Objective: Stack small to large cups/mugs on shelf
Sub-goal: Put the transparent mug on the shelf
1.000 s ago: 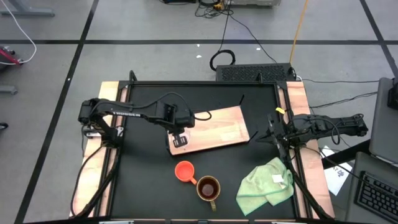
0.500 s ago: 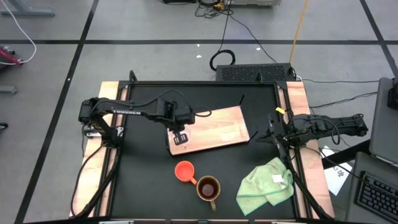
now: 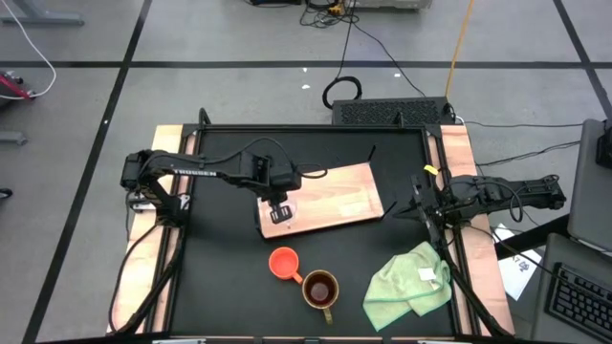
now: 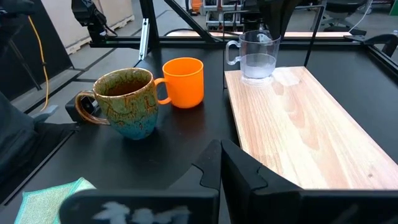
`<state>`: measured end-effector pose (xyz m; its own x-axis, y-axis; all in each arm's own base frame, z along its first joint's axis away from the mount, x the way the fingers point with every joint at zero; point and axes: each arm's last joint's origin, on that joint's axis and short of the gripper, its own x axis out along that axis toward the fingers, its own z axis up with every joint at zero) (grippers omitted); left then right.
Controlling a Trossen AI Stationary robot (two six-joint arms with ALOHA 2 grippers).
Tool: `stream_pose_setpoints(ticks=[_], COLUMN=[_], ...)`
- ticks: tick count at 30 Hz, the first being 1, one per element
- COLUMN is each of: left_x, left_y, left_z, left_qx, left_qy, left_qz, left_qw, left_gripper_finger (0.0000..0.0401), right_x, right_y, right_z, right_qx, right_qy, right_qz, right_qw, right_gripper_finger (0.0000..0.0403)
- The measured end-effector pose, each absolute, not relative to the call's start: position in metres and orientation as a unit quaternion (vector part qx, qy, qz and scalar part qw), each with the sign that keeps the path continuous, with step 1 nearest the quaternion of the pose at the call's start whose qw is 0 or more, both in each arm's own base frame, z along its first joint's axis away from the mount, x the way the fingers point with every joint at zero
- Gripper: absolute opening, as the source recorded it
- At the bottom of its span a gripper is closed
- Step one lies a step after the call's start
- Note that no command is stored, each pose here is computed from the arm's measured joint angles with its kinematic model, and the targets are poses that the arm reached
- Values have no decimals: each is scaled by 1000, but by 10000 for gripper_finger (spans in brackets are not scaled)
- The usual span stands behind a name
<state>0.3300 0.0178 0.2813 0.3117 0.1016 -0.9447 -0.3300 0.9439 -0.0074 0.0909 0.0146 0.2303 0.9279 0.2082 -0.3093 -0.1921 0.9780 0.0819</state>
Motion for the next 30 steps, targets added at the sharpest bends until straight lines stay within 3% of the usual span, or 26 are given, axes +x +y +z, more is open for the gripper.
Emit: stream_pose_setpoints(ticks=[15,30], left_x=[324,325], left_y=[17,18], left_z=[253,250], left_qx=[-102,-91], left_qy=[601,598], left_qz=[159,147], left_qw=[776,783], left_gripper_finger=[0,0], right_x=[91,91], right_y=[15,15], right_z=[230,230], right_qx=[25,25], right_qy=[160,160], right_qz=[102,102], right_qw=[981,982], right_gripper_finger=[0,0])
